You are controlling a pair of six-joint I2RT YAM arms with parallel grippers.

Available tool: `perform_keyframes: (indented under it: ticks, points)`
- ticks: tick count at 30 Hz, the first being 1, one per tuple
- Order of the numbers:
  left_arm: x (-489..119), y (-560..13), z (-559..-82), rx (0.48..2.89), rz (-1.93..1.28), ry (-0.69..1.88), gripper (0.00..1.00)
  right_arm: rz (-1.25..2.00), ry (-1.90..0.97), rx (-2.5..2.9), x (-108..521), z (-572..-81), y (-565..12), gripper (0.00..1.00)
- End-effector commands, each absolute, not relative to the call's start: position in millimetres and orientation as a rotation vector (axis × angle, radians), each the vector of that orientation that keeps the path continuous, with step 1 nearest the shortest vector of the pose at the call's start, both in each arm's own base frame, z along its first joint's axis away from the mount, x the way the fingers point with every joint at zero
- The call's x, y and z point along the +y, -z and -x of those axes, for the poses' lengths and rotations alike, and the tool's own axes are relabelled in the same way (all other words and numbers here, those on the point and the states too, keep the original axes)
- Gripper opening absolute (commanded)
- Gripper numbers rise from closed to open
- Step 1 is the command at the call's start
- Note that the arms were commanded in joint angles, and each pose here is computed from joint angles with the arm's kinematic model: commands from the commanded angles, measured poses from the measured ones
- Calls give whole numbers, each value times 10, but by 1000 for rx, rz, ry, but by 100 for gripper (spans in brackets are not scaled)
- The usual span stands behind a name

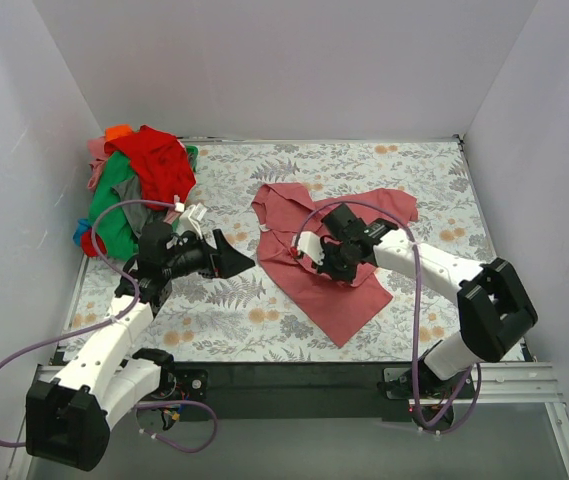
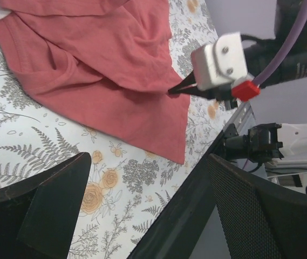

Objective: Fold and stack the t-shirts
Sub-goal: Flatten the tshirt out

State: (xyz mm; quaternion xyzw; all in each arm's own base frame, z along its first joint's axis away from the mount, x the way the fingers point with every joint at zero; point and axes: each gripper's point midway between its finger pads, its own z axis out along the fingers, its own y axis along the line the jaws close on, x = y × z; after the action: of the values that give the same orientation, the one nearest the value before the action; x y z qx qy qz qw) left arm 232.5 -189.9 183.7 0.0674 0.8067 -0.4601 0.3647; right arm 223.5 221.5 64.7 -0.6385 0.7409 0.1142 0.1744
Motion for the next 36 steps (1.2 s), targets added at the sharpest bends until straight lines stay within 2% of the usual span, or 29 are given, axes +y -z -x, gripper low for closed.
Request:
perform_keyframes:
  ticks: [1, 3, 5, 6, 10, 15, 22, 26, 27, 28, 29, 30, 32, 33, 35, 36]
  points:
    - [-1987, -1829, -2230, 2079, -218, 1283, 87, 1671, -230, 2073, 2054, -2609, -1023, 1]
    - [-2014, -1813, -2197, 2093, -214, 1323, 86, 1556, -165, 2094, 1919, -2878, -1168, 1]
    - [-2028, -1775, -2194, 2113, -208, 1341, 84, 1326, -34, 2131, 1604, -3347, -1439, 1]
    - [-2031, -1773, -2194, 2116, -207, 1345, 83, 1181, 105, 2134, 1319, -3647, -1596, 1]
    - [-2038, -1754, -2183, 2122, -210, 1348, 83, 767, 393, 2042, 707, -4250, -2187, 1]
    - [-2041, -1729, -2195, 2132, -204, 1350, 83, 414, 592, 1932, 136, -4590, -2609, 1]
    - [-2041, -1664, -2244, 2172, -178, 1341, 82, 286, 642, 1950, -278, -5016, -2559, 4]
    - [-2034, -1566, -2294, 2220, -115, 1329, 82, 270, 648, 1981, -307, -5098, -2422, 34]
    - [-2029, -1521, -2308, 2246, -65, 1331, 82, 271, 634, 1985, -290, -5099, -2415, 47]
    - [-2036, -1445, -2312, 2283, -29, 1334, 82, 283, 618, 1995, -267, -5089, -2390, 55]
    - [-2039, -1397, -2299, 2310, -5, 1336, 82, 285, 591, 1997, -235, -5066, -2398, 57]
    - [-2040, -1353, -2305, 2334, 19, 1326, 82, 329, 537, 2024, -159, -5022, -2338, 69]
    - [-2073, -1242, -2262, 2399, 62, 1321, 82, 474, 379, 2046, 95, -4904, -2325, 73]
    - [-2086, -1202, -2248, 2421, 69, 1311, 82, 658, 137, 2037, 493, -4780, -2227, 78]
    - [-2137, -1103, -2211, 2480, 81, 1264, 82, 920, -199, 2044, 943, -4221, -2004, 82]
    - [-2157, -1073, -2202, 2499, 82, 1244, 82, 1149, -460, 1889, 1347, -3891, -1999, 83]
